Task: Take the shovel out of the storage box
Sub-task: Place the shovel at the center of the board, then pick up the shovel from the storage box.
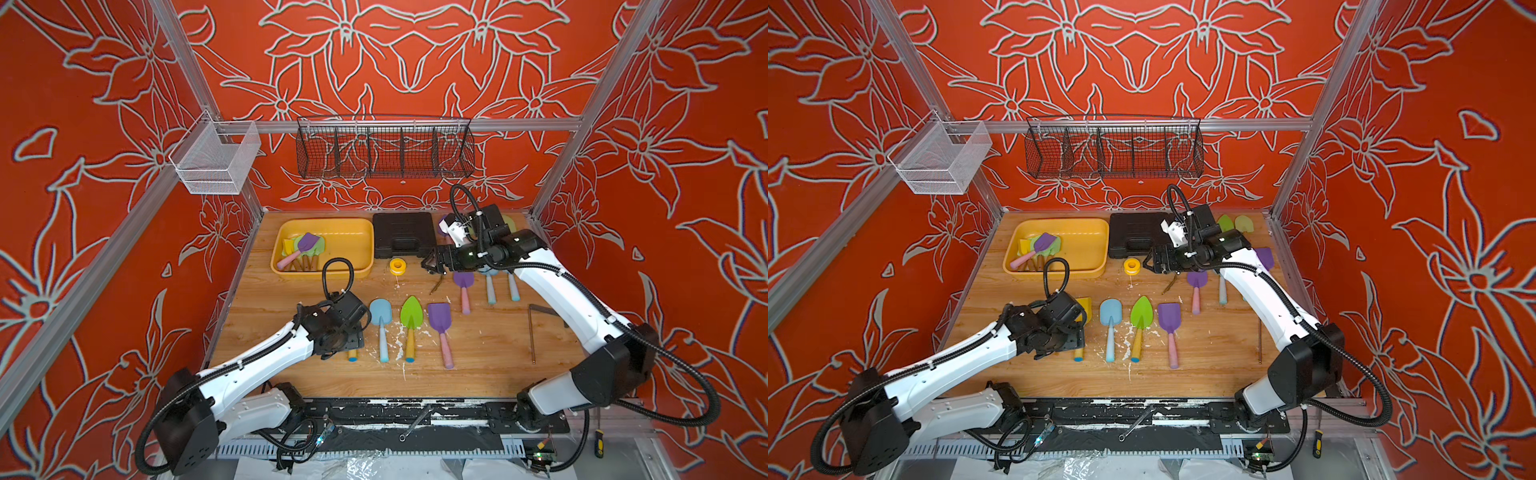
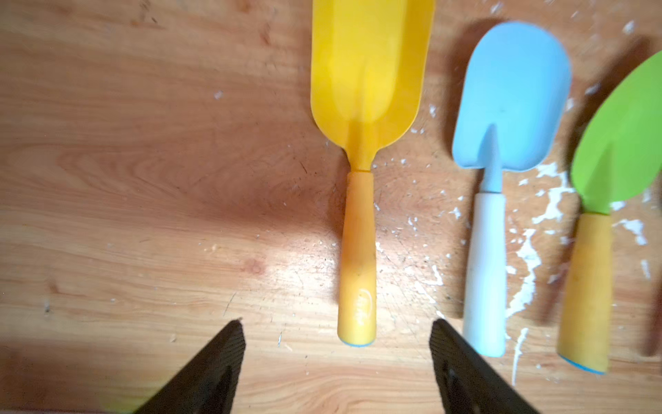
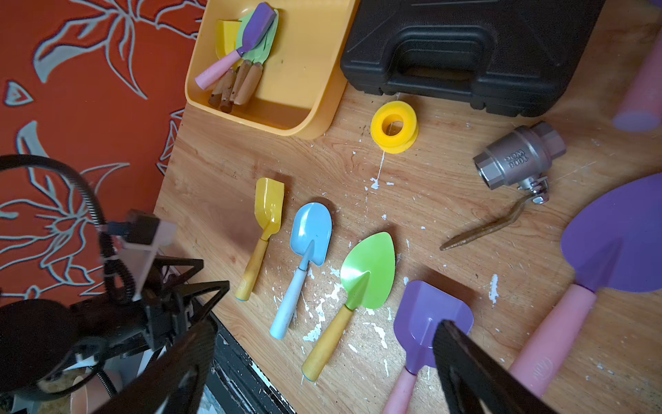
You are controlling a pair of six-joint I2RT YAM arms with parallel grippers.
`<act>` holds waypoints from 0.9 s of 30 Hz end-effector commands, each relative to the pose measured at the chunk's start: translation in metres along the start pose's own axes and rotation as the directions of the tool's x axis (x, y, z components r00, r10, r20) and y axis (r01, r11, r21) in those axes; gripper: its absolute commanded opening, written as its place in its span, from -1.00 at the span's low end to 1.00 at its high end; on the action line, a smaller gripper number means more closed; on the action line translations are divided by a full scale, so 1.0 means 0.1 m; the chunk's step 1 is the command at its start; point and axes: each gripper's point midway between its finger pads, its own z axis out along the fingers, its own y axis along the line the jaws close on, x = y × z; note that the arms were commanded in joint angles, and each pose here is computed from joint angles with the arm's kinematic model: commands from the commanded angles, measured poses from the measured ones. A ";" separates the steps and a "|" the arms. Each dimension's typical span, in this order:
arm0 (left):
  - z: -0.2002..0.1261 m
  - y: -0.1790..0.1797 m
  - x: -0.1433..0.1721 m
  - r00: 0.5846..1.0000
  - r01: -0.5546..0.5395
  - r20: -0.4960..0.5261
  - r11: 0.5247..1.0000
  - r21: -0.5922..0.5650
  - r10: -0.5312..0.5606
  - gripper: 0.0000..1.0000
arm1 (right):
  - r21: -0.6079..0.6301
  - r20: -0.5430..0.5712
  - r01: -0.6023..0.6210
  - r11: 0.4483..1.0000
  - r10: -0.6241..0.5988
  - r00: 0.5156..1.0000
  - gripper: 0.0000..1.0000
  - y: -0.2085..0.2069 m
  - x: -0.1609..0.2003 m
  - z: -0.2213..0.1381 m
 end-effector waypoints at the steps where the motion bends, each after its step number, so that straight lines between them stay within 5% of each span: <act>1: -0.32 0.16 -0.22 0.995 0.042 0.088 0.998 -0.055 -0.037 0.73 | 0.009 0.001 0.000 1.000 0.000 1.000 0.95 -0.04 0.02 -0.01; 6: -0.58 0.31 -0.65 0.981 0.183 0.055 0.983 0.010 -0.183 0.78 | 0.001 0.005 0.003 1.000 -0.003 1.000 0.95 -0.02 0.01 -0.03; 12: -0.66 0.59 -1.19 0.982 0.185 0.051 0.978 -0.098 -0.181 0.78 | -0.005 0.008 0.004 1.000 -0.004 1.000 0.95 0.01 0.00 -0.06; 27: 0.05 1.28 -2.74 0.999 -0.047 -0.031 0.976 -0.214 0.041 0.34 | -0.001 0.001 -0.007 1.000 0.007 1.000 0.95 0.00 0.04 -0.08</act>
